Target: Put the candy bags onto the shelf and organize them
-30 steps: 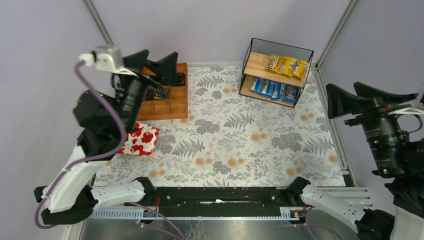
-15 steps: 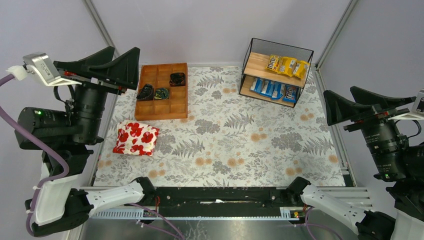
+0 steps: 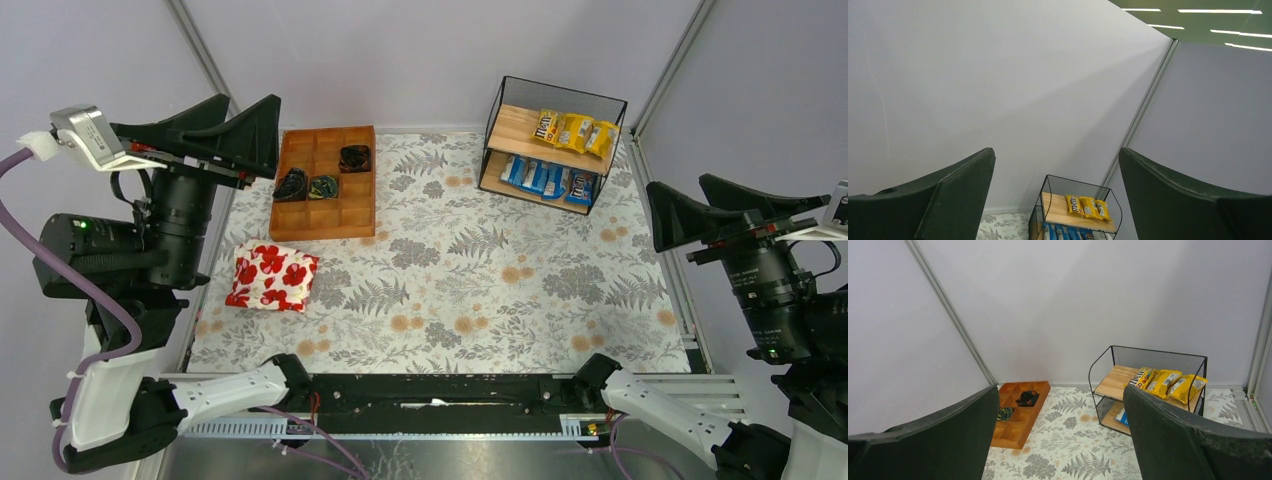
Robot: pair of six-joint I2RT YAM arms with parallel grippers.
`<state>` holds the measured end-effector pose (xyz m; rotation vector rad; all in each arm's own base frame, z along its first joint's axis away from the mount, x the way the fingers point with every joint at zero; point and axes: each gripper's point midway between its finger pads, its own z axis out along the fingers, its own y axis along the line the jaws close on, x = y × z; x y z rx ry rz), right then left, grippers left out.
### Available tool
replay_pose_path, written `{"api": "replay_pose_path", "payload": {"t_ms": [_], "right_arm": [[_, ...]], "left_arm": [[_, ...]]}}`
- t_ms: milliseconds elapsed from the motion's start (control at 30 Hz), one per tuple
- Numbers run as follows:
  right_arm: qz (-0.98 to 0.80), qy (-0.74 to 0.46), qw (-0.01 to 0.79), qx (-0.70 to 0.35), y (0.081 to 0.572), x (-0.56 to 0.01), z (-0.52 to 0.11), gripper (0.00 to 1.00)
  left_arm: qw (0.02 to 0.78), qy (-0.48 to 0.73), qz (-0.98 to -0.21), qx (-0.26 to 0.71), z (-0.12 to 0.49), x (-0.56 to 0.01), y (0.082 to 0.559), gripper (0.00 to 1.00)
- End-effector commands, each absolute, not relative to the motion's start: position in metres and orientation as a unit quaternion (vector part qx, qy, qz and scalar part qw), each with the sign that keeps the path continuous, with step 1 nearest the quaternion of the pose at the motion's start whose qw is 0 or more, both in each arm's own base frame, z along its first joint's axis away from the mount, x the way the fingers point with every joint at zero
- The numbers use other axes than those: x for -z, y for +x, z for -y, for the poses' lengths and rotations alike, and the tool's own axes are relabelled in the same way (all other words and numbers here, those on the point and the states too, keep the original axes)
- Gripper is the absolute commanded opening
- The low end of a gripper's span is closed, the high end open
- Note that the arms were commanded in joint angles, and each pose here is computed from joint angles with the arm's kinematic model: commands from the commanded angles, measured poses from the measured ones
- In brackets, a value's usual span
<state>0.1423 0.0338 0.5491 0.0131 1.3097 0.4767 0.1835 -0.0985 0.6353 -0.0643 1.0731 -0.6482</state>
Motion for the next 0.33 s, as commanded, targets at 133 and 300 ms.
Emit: {"api": "replay_pose_path", "payload": {"t_ms": [133,300], "right_arm": [[-0.589,0.015,0.774,-0.232,0.141,-0.557,-0.034,1.0],[-0.603,-0.005,0.769,-0.213,0.149,-0.549,-0.04,1.0]], "left_arm": [[0.822,-0.043,-0.485,0.295,0.083,-0.644,0.177,0.99],[0.823,-0.045,-0.485,0.292,0.081,-0.642,0.177,0.99]]}}
